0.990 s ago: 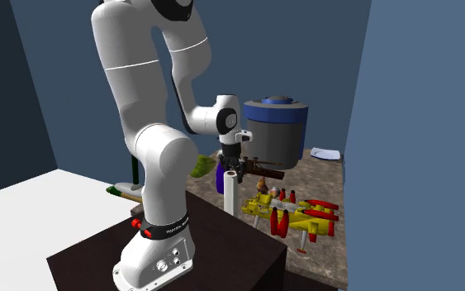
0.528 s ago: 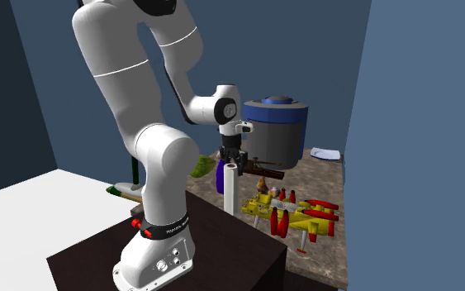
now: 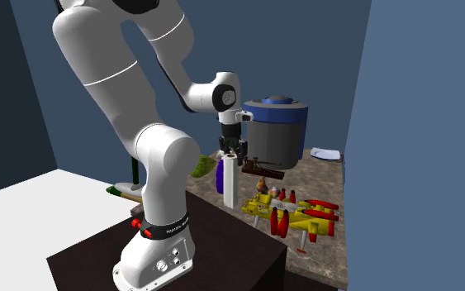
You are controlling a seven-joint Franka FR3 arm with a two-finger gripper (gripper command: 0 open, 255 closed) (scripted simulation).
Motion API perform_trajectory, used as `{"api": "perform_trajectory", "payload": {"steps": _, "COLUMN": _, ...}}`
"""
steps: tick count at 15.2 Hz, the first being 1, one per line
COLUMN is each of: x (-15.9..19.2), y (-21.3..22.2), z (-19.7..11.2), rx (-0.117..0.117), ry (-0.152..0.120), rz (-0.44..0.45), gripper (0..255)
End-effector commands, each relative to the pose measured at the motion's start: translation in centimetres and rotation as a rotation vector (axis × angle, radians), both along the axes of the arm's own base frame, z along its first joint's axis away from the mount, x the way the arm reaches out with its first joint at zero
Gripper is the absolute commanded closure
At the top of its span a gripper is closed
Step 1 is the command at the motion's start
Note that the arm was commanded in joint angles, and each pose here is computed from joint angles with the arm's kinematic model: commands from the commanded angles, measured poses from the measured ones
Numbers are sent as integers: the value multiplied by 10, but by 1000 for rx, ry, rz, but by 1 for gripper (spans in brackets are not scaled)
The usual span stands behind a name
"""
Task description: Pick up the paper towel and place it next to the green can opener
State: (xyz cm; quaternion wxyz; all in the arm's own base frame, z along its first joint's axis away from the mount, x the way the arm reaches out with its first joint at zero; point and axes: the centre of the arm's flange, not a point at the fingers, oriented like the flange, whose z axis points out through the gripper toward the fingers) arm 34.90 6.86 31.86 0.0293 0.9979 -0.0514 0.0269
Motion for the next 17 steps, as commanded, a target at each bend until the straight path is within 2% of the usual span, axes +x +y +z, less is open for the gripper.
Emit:
{"api": "perform_trajectory", "payload": {"steps": 1, "x": 0, "y": -1, "z": 11, "rx": 0, "ry": 1, "rz": 0, "gripper": 255}}
{"api": "perform_trajectory", "payload": {"steps": 17, "x": 0, "y": -1, "z": 96, "rx": 0, "ry": 1, "rz": 0, "gripper": 255}}
